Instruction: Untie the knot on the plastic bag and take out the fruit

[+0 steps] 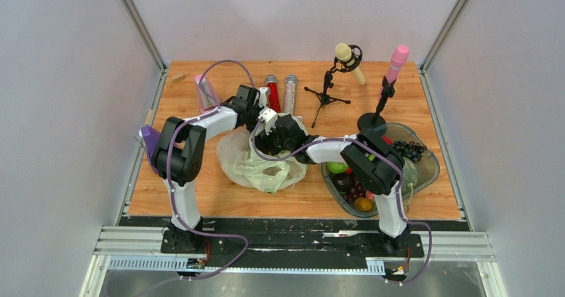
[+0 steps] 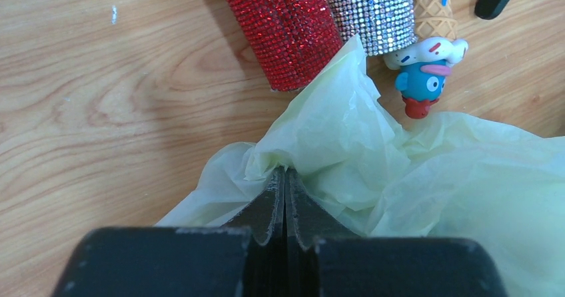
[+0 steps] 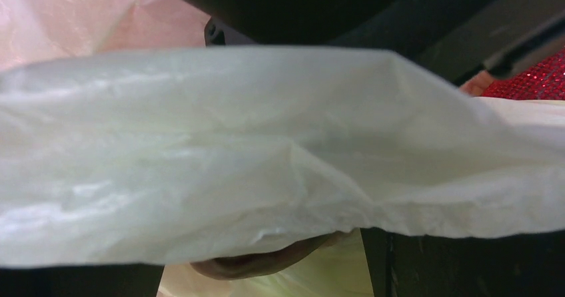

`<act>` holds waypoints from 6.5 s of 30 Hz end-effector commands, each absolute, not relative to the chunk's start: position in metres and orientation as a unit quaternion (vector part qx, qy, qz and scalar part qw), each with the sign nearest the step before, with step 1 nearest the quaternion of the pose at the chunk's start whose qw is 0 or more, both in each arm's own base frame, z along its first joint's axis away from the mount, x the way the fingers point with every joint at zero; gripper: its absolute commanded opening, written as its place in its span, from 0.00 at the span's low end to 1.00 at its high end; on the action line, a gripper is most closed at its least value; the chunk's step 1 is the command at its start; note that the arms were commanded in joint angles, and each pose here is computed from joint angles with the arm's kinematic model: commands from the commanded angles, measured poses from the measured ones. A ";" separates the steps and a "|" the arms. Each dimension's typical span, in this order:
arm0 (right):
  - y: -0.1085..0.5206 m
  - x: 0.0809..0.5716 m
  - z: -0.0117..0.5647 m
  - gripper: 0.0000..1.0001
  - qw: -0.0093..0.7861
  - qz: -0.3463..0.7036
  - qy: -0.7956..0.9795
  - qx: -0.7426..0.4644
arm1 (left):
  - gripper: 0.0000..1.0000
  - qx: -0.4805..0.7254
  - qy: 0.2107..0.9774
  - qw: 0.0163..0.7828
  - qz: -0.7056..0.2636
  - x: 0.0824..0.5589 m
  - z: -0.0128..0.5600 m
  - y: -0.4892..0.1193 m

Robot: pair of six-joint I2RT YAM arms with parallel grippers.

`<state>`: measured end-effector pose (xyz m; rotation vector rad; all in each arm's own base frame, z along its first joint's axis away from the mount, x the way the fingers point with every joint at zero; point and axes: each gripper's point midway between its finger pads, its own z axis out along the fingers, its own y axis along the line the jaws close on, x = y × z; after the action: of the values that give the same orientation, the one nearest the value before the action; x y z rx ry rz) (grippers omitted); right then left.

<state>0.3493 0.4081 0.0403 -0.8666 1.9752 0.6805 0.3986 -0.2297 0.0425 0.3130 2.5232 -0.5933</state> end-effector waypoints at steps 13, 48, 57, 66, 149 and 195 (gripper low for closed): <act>0.394 0.353 0.073 0.55 0.463 0.295 0.772 -0.319 | 0.00 0.124 0.922 0.255 -0.265 0.382 0.064 -0.240; 0.313 0.261 0.196 0.50 0.467 0.345 0.773 -0.256 | 0.00 0.087 0.929 0.273 -0.236 0.401 0.065 -0.206; 0.269 0.258 0.215 0.49 0.475 0.324 0.797 -0.187 | 0.00 0.086 0.928 0.275 -0.235 0.400 0.066 -0.205; 0.186 0.245 0.210 0.50 0.465 0.249 0.848 -0.053 | 0.00 0.085 0.928 0.277 -0.235 0.399 0.068 -0.205; 0.113 0.163 0.133 0.81 0.234 0.087 0.954 0.166 | 0.00 0.085 0.920 0.281 -0.258 0.399 0.080 -0.212; 0.318 0.201 0.214 0.56 0.331 0.400 0.837 -0.171 | 0.85 0.004 0.882 0.403 -0.244 0.359 0.216 -0.166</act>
<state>0.1943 0.2897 0.2124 -0.3896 2.2688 1.0380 0.3770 -0.1949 0.2074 0.1430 2.2428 -0.7143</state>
